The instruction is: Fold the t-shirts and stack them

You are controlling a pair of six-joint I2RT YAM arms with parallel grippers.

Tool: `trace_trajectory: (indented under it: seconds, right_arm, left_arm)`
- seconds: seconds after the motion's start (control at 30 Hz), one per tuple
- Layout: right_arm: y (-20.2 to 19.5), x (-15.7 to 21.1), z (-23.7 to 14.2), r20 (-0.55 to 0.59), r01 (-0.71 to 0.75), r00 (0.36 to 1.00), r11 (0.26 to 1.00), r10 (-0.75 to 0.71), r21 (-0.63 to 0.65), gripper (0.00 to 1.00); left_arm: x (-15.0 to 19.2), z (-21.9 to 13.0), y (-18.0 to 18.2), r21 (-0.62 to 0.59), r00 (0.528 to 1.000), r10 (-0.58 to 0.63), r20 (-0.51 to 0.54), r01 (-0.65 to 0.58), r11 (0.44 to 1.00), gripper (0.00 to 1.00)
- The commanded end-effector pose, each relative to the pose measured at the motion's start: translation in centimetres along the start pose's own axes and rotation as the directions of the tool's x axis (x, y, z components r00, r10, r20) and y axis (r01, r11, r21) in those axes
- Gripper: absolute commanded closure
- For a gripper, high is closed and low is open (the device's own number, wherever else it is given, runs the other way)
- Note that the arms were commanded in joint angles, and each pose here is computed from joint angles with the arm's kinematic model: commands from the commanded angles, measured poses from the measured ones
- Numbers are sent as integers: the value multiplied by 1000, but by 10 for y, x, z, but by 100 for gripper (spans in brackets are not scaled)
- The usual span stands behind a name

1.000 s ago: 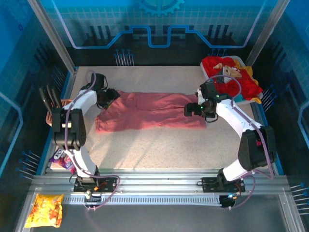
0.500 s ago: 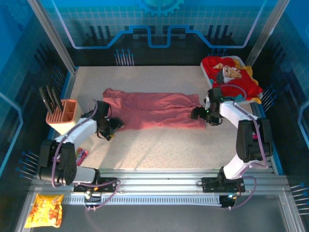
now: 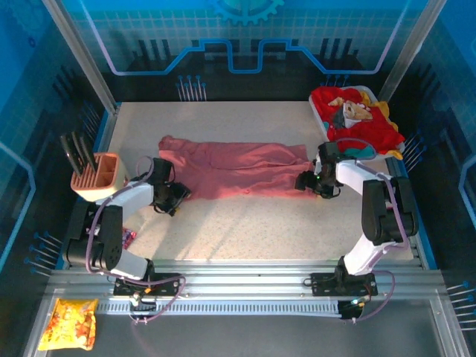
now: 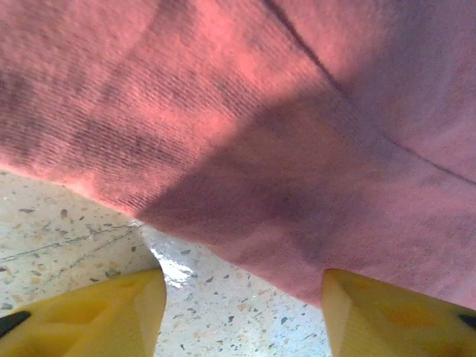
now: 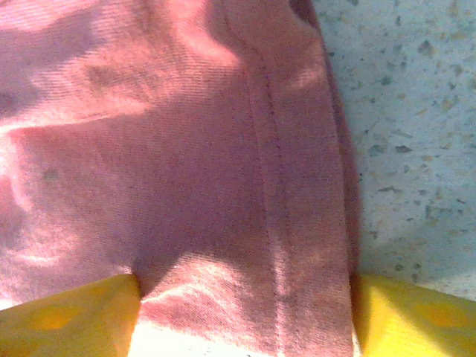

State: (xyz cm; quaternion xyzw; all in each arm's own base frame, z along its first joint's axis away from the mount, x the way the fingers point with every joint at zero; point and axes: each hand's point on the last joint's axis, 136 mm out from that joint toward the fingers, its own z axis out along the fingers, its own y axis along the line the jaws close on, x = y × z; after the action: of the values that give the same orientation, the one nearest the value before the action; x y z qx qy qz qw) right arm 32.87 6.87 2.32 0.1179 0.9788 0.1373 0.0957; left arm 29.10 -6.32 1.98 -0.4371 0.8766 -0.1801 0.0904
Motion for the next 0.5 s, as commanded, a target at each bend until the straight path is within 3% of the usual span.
trace_trajectory:
  seconds: [0.0,0.13,0.3,0.4,0.47]
  right_arm:
    - [1,11,10,-32,-24,999,999,23,-33,41]
    - [3,18,9,-36,-22,999,999,20,-40,48]
    - [0,35,5,-54,-19,998,1000,18,-21,47]
    - [-1,45,1,-60,-6,998,1000,7,7,36]
    - [-4,44,-6,-31,2,1000,1000,-1,31,34]
  left_arm:
    - [-12,9,2,11,997,-20,76,20,1000,47]
    - [-24,12,-3,18,992,-25,127,22,1000,50]
    - [-48,18,-24,-16,985,48,168,-46,999,51]
    - [-63,25,-38,-23,983,77,168,-74,997,52]
    - [-74,29,-46,-27,980,91,179,-88,996,52]
